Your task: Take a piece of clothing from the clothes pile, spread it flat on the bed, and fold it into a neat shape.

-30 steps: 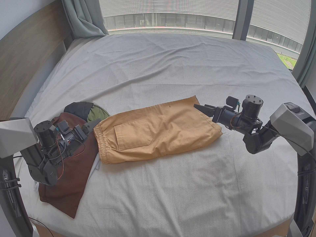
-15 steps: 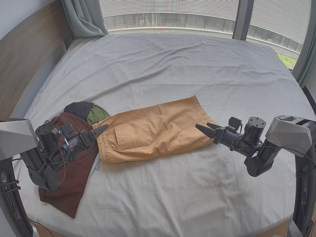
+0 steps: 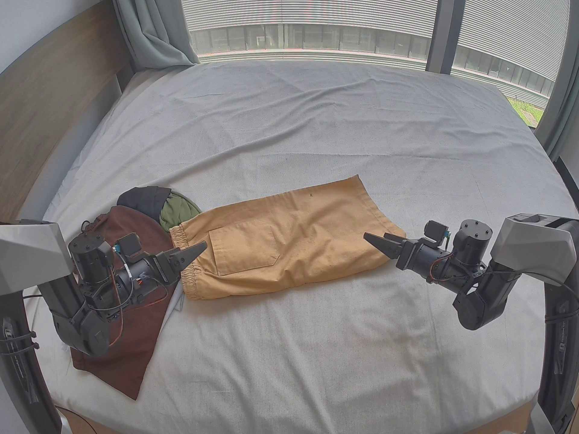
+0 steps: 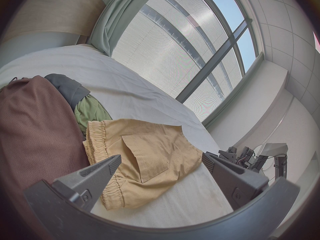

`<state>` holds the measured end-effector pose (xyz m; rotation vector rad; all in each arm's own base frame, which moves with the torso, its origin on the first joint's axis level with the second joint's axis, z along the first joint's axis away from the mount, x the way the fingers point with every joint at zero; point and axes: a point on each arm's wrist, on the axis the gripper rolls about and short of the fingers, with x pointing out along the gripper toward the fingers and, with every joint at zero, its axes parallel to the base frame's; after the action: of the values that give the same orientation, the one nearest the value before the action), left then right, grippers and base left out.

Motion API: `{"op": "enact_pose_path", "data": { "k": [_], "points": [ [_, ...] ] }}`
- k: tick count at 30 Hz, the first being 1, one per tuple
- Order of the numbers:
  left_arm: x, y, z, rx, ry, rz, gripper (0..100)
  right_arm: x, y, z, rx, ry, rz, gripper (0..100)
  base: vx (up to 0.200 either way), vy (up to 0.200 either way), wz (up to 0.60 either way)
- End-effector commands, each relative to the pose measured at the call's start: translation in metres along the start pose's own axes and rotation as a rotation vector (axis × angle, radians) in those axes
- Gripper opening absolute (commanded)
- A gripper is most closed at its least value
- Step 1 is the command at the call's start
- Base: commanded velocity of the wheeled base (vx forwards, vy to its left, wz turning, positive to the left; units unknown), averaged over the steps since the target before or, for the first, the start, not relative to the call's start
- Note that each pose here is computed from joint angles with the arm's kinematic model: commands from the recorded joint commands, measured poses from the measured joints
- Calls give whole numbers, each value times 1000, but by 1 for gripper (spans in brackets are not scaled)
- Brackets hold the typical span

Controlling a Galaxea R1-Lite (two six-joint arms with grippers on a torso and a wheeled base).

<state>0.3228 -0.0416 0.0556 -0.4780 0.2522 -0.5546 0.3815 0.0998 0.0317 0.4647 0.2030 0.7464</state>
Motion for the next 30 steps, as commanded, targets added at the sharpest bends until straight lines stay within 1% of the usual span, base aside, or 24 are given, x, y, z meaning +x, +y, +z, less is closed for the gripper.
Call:
{"op": "enact_pose_path", "data": {
  "k": [1,8,11,18,27,30],
  "points": [
    [-1,-1,-3,-2,9,2,100,-2,-3,-2,6,7,-9,100,0,0,0],
    [-1,-1,-2,2,6,4,100,-6,-3,-13,25,42,-21,100,0,0,0],
    [-1,1,-3,29,9,7,100,-8,-2,-19,34,63,-25,100,0,0,0],
    [-1,1,-4,35,12,7,100,-10,-6,-39,62,120,-44,100,0,0,0],
    [-1,2,-4,34,12,10,100,-7,-11,-52,79,147,-50,100,0,0,0],
    [-1,2,-3,35,11,9,100,-1,-21,-63,86,156,-56,100,0,0,0]
  ]
}}
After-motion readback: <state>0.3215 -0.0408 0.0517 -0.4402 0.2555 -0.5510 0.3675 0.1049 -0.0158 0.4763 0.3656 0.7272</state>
